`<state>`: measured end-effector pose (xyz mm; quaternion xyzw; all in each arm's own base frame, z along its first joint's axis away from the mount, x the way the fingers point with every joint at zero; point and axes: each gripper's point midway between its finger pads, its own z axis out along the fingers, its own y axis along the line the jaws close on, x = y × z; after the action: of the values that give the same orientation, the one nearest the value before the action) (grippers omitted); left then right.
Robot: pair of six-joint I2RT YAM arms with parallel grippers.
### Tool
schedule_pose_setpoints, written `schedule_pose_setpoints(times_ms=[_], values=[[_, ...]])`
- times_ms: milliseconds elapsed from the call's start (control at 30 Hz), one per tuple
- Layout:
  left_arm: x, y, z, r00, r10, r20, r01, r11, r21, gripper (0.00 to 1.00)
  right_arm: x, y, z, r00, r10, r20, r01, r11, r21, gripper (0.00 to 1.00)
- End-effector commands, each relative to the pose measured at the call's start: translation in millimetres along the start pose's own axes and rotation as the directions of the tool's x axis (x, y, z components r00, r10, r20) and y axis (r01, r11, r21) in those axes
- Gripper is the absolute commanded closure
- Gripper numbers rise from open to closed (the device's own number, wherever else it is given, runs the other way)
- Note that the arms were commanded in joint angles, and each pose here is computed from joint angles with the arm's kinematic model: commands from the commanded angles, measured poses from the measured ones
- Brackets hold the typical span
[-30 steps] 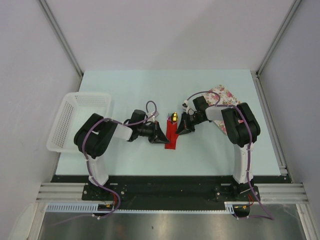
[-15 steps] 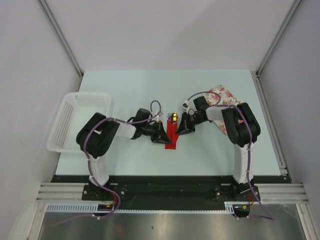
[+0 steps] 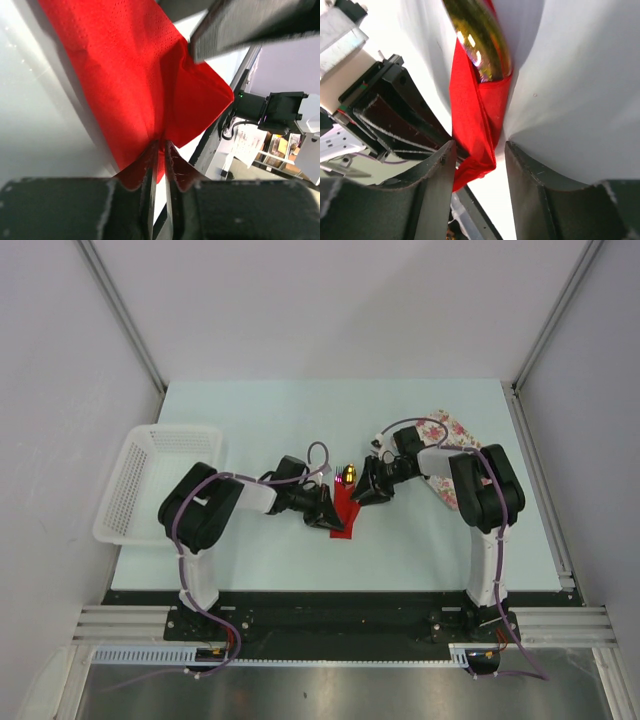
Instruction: Place the utensils on the paper napkin and roll it up
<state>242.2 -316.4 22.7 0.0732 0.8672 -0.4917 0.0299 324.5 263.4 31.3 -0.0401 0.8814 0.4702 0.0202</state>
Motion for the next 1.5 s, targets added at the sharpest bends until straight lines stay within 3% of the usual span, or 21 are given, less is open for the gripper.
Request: schedule_pose_setpoints(times_ms=[0, 200, 467, 767, 1033, 1133, 1467], values=[[12, 18, 7, 0.999, 0.008, -0.043, -0.011, 0.998, -0.065, 0.81, -11, -1, 2, 0.998, -0.057, 0.015, 0.056, 0.997, 0.059, 0.51], [11, 16, 6, 0.999, 0.025, -0.046, -0.028, 0.998, -0.063, 0.77, 3, -15, 13, 0.995, -0.086, -0.052, 0.092, 0.989, 0.113, 0.59], [4, -6, 0, 1.000, 0.013, 0.003, -0.013, 0.999, 0.046, 0.71, 15, -37, 11, 0.988, -0.118, -0.103, 0.135, 0.974, 0.182, 1.00], [-19, -59, -21, 0.987, 0.110, 0.121, -0.131, 0.975, 0.179, 0.66, 18, -59, 13, 0.982, -0.141, -0.122, 0.167, 0.956, 0.239, 1.00], [-8, -36, -10, 0.996, 0.007, 0.088, -0.021, 0.988, 0.151, 0.71, 16, -61, 14, 0.983, -0.144, -0.110, 0.167, 0.956, 0.239, 1.00], [-1, -31, -1, 0.999, 0.042, 0.035, -0.046, 0.992, 0.120, 0.71, 16, -64, 14, 0.985, -0.135, -0.110, 0.158, 0.957, 0.244, 1.00], [20, 6, 18, 0.995, 0.019, -0.100, -0.022, 0.999, -0.032, 0.65, 13, -65, 13, 0.987, -0.129, -0.099, 0.150, 0.958, 0.245, 1.00]])
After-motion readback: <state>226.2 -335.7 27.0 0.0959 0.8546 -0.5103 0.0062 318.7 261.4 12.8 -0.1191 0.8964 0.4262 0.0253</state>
